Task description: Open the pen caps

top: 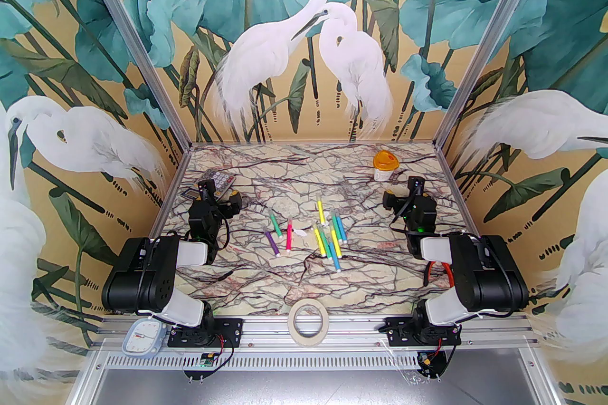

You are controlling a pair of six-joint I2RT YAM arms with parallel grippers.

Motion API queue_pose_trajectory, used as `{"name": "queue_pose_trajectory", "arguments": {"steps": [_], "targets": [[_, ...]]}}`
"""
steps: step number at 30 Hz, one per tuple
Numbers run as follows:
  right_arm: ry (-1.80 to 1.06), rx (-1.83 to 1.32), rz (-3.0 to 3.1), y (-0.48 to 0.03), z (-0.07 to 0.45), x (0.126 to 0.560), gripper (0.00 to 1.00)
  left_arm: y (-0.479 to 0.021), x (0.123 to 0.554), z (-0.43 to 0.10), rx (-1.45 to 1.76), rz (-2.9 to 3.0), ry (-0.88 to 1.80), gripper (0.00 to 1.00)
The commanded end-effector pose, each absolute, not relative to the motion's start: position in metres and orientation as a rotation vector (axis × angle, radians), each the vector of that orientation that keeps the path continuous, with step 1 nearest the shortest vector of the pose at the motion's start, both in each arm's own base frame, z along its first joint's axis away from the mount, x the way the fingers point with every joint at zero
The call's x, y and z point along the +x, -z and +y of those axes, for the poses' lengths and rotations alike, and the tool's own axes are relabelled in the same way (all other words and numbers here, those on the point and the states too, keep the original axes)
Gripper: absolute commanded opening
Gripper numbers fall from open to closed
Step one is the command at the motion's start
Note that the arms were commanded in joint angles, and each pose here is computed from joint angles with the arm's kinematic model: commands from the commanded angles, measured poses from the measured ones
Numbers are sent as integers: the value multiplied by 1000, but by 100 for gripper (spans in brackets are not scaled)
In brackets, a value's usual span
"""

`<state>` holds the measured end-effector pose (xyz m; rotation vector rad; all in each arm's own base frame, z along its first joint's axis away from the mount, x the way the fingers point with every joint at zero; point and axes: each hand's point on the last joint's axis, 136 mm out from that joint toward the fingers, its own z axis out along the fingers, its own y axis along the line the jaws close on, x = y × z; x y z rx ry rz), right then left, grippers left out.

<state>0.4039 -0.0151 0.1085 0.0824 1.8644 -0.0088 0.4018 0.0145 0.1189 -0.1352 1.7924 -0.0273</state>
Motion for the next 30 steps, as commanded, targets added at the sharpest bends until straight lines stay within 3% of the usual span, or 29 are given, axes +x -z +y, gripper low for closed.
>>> {"name": "queue_pose_trajectory", "arguments": {"steps": [1, 30], "targets": [[4, 73, 1853, -109, -15, 404, 99, -117, 405, 11, -111, 1803, 41, 100], [22, 58, 1873, -114, -12, 405, 99, -118, 405, 11, -111, 1801, 39, 100]]}}
